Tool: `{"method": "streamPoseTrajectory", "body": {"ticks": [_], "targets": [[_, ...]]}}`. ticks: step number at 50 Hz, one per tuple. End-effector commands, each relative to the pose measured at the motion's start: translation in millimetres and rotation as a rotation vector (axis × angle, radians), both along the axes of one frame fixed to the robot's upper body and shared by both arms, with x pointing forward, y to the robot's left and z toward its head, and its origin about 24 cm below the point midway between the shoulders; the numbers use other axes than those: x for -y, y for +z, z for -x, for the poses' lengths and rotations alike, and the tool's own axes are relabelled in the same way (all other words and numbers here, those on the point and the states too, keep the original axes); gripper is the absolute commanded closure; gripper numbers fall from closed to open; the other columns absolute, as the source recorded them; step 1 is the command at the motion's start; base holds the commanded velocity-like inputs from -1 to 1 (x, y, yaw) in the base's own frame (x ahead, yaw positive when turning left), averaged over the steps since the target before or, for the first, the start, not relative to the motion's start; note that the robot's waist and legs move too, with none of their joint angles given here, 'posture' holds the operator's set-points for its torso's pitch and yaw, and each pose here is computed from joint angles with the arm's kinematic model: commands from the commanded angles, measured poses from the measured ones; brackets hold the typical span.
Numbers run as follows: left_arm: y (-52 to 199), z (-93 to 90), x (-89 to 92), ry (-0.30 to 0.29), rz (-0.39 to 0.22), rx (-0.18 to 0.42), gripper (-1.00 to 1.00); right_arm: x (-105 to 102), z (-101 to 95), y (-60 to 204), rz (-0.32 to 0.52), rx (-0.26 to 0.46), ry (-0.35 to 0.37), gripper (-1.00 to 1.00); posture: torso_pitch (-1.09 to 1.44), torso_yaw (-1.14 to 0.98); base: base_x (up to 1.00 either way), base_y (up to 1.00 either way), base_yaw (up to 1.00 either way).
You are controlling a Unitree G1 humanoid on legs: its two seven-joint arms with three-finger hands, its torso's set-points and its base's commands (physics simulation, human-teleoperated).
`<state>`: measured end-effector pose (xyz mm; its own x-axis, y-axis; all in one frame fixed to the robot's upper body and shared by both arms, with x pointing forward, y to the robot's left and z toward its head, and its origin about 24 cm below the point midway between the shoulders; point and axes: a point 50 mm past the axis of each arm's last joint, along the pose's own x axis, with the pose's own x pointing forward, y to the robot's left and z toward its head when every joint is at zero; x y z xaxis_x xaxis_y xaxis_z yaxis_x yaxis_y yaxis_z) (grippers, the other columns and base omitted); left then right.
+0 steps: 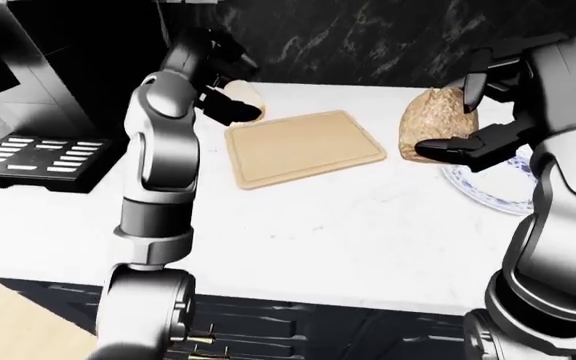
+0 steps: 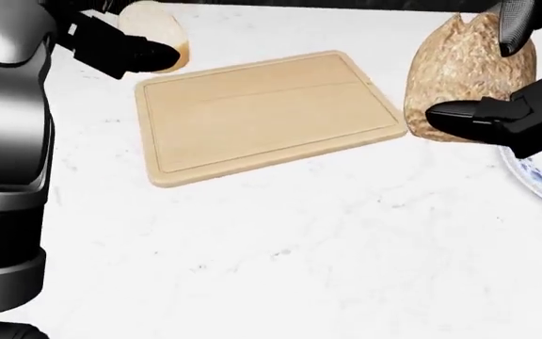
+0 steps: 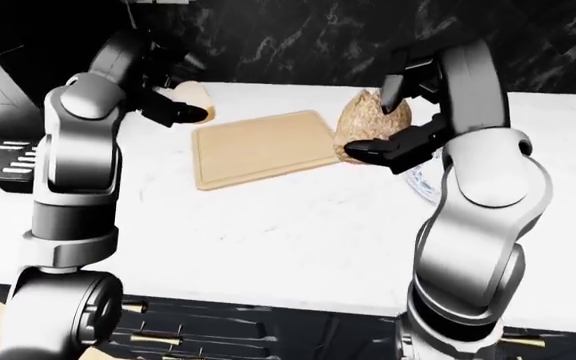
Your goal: Place all breads on the cutting board.
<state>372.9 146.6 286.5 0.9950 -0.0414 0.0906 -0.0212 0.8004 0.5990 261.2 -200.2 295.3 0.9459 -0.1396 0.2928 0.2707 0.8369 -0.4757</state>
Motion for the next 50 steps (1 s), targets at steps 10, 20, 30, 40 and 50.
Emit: {"method": "streamPoseTrajectory", "body": {"ticks": [10,20,30,40,50], "targets": [[32,10.3,0.8,-0.010,-0.009,0.116,0.25,-3,5.1,23,0.023,0.080,-0.001,1.00,0.00,0.00,0.01,0.00,0.00],[35,15.3,-3.5,-0.003,-0.007,0.123,0.25,-12,-3.3,36,-0.001,0.092,0.030,1.00,0.00,0.00,0.00,0.00,0.00],[34,21.7,-12.7,0.007,0.002,0.128,0.25,-41,-35.6,42,-0.070,0.071,0.113,1.00,0.00,0.00,0.00,0.00,0.00],[41,37.5,-26.5,0.024,0.010,0.145,0.25,-83,-82.8,34,-0.105,0.031,0.190,1.00,0.00,0.00,0.00,0.00,0.00],[45,42.7,-28.2,0.024,0.006,0.156,0.25,-105,-127.9,18,-0.137,-0.001,0.200,1.00,0.00,0.00,0.00,0.00,0.00]]}}
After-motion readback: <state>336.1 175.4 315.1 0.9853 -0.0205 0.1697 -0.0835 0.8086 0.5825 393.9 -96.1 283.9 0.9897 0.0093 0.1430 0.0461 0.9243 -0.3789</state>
